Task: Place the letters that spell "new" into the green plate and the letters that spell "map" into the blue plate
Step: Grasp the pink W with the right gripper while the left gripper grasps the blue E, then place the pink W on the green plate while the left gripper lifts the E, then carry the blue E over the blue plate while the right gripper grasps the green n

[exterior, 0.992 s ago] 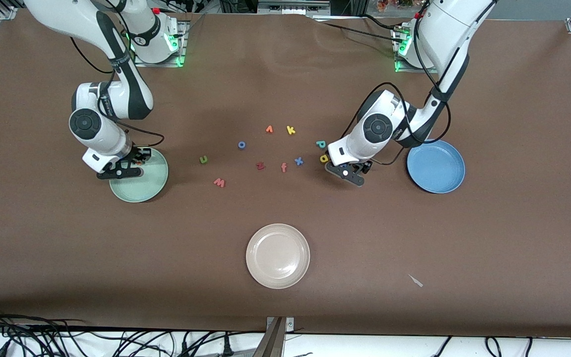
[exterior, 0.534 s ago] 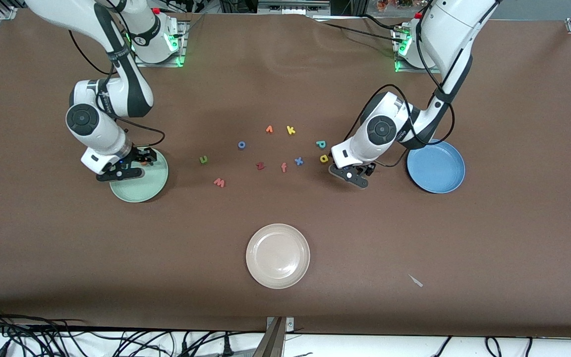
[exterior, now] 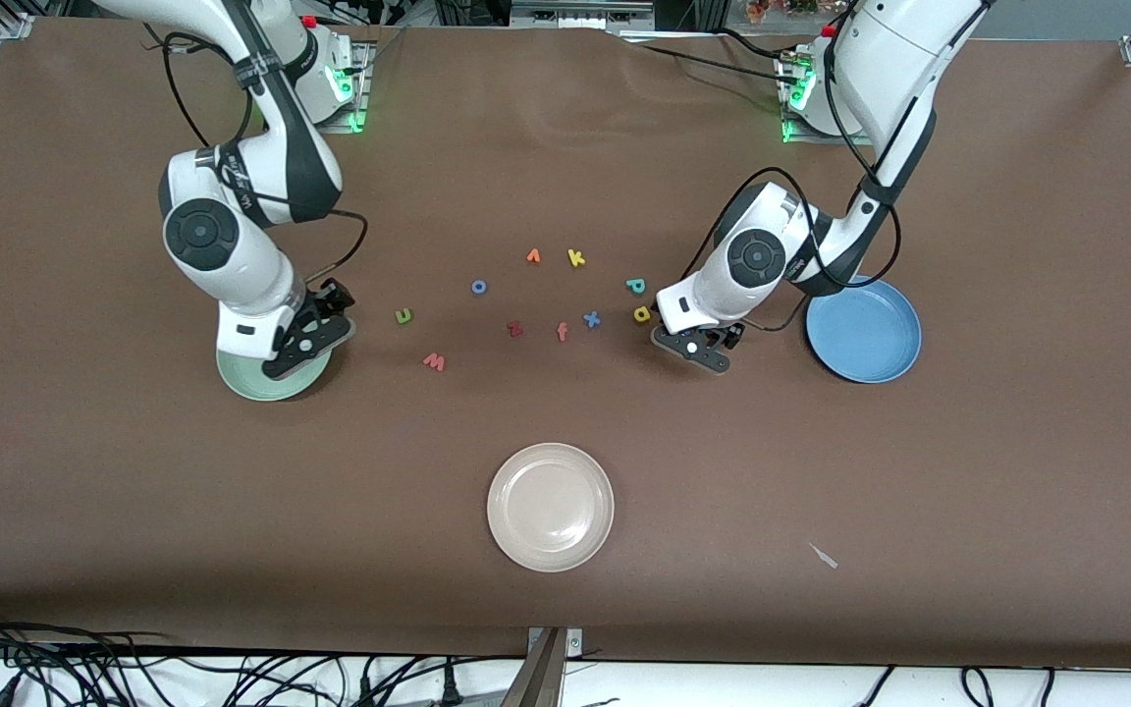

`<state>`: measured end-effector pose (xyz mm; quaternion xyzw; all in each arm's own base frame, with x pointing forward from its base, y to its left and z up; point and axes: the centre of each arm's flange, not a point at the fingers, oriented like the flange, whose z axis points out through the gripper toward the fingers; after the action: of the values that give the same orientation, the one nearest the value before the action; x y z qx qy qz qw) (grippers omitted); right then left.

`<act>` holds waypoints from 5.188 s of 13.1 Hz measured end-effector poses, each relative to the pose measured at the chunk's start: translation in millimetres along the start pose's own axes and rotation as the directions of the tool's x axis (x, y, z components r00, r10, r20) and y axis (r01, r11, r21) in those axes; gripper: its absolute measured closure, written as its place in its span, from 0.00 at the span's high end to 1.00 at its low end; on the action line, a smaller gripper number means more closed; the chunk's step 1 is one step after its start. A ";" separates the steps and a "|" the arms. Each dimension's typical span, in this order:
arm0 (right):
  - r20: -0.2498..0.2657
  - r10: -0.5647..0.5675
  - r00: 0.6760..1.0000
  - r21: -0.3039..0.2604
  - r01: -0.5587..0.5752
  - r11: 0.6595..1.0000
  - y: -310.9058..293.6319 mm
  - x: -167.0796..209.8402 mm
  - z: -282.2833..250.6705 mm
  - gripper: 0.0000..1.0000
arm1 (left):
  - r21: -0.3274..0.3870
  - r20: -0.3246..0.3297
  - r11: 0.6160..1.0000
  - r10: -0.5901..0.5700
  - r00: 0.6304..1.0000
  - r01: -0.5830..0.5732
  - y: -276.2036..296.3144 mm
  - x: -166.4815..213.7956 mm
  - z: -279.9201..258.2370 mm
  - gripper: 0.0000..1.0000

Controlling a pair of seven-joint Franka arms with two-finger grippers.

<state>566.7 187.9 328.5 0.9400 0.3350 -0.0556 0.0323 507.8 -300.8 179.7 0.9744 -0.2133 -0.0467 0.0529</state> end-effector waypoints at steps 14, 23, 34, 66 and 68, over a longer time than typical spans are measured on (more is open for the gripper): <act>-0.048 -0.293 0.955 -0.029 0.292 0.956 -61.4 87.3 82.8 1.00 | -0.011 -0.009 1.000 -0.002 1.000 0.002 2.5 2.0 13.5 0.91; -0.093 -0.323 0.942 -0.035 0.321 0.946 -84.8 75.3 133.9 0.67 | -0.012 -0.014 1.000 -0.016 1.000 0.016 2.9 3.3 12.3 0.83; -0.116 -0.336 0.935 -0.041 0.333 0.942 -94.0 80.1 139.2 0.34 | -0.012 -0.016 0.999 -0.043 0.999 0.043 4.8 4.0 11.5 0.60; 0.007 0.286 0.958 -0.008 -0.285 0.958 46.2 -53.3 77.4 0.91 | 0.027 0.086 0.995 -0.097 0.992 0.095 10.9 9.2 -31.2 0.30; 0.014 0.346 0.938 0.006 -0.346 0.938 8.4 -30.1 64.5 0.89 | 0.047 0.111 0.993 -0.108 0.988 0.104 0.9 7.9 -61.4 0.30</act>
<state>543.4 156.2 268.5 0.9840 0.1640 -0.0564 0.0399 521.5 -299.9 240.1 0.9810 -0.1648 -0.1004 0.0179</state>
